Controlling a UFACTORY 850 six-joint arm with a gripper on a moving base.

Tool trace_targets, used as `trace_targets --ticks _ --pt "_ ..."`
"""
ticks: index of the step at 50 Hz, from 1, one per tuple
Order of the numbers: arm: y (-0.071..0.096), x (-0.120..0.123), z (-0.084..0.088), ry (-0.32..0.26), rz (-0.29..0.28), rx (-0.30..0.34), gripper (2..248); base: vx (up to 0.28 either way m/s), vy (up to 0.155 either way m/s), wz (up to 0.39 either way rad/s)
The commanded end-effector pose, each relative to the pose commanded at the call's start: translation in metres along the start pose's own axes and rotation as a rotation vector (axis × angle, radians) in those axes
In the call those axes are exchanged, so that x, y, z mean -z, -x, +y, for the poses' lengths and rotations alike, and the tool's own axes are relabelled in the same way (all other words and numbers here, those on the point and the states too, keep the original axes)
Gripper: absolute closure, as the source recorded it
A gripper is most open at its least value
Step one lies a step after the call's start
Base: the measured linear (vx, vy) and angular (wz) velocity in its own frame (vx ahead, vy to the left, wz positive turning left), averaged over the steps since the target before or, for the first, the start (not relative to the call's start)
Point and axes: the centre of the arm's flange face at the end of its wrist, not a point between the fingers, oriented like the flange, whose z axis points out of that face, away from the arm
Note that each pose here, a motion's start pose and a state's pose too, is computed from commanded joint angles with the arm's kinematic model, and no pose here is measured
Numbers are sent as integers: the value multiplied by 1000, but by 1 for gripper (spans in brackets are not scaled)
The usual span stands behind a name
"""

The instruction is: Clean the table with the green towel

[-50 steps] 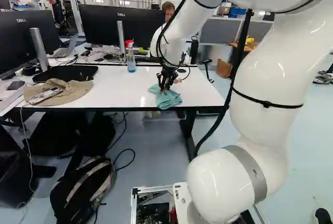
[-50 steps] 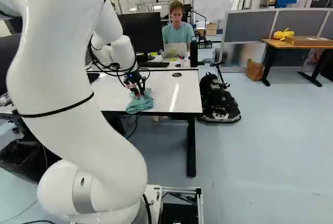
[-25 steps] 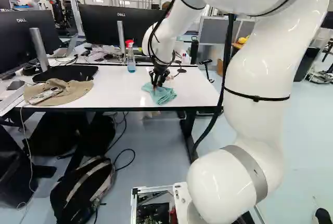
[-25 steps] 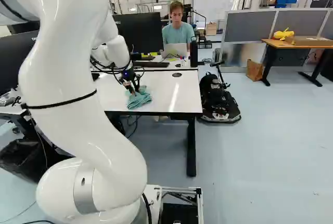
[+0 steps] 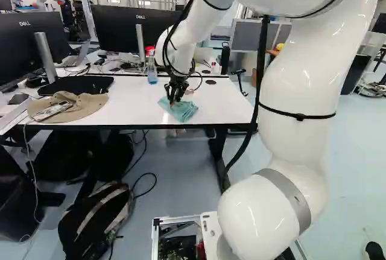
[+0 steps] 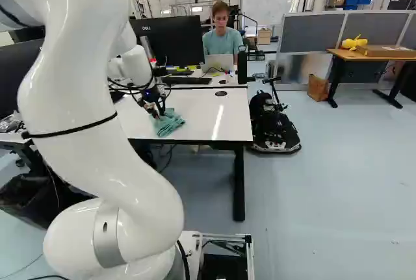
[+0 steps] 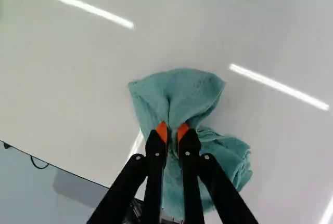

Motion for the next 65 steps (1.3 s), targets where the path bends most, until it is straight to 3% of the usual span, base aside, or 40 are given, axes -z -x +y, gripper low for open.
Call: trace_targets --ticks 12,21,31,47,65 --pt "19 15 -9 -6 6 18 208 0 0 0" --pt "21 28 -12 -8 29 23 208 0 0 0" --pt "24 43 -27 -20 55 52 208 0 0 0" --pt "26 44 -55 -40 55 106 208 0 0 0" --pt "32 46 -74 -55 54 144 208 0 0 0"
